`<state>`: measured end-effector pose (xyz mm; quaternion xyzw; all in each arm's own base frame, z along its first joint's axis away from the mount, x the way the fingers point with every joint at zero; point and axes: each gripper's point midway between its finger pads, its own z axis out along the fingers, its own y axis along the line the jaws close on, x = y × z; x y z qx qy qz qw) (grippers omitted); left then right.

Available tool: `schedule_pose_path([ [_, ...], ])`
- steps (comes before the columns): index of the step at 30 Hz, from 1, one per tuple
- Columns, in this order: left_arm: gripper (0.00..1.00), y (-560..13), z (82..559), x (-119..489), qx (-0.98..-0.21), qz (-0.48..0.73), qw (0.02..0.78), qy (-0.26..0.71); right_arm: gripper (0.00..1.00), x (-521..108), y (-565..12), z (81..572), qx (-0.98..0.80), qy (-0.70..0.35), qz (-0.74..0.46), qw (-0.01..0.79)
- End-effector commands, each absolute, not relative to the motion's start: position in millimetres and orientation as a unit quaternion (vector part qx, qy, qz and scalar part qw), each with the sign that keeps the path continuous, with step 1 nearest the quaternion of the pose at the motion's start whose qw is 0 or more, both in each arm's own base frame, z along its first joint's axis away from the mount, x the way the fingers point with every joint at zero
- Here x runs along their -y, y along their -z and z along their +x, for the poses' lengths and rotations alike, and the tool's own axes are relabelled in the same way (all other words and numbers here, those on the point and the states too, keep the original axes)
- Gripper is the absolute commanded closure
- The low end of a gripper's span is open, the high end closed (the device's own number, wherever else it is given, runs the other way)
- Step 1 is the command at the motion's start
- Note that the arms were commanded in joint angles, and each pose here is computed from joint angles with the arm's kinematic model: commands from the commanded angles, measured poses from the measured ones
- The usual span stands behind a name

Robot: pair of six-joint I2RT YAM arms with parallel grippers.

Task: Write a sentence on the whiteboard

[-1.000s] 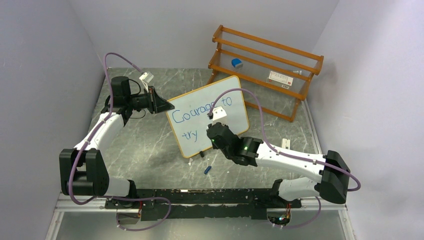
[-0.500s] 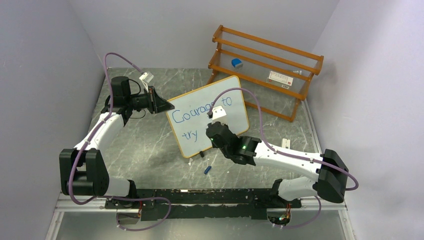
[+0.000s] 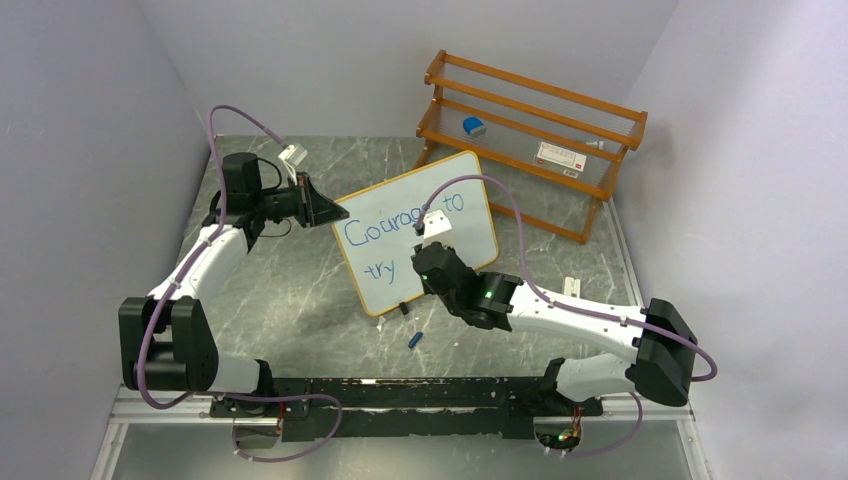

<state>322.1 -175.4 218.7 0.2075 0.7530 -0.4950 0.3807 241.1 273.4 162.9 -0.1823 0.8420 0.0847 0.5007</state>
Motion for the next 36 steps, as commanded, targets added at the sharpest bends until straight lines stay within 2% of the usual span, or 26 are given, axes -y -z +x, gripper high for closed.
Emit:
schedule_pose_path([
  [1, 0.95, -191, 322, 179, -0.782, 0.197, 0.354, 0.473, 1.0, -279, -168, 244, -0.834, -0.106, -0.181, 0.51],
  [21, 0.95, -191, 322, 178, -0.783, 0.197, 0.355, 0.471, 1.0, -274, -147, 227, -0.852, -0.097, -0.217, 0.466],
  [36, 0.95, -190, 322, 178, -0.784, 0.196, 0.354, 0.47, 1.0, -259, -142, 230, -0.857, -0.063, -0.205, 0.468],
])
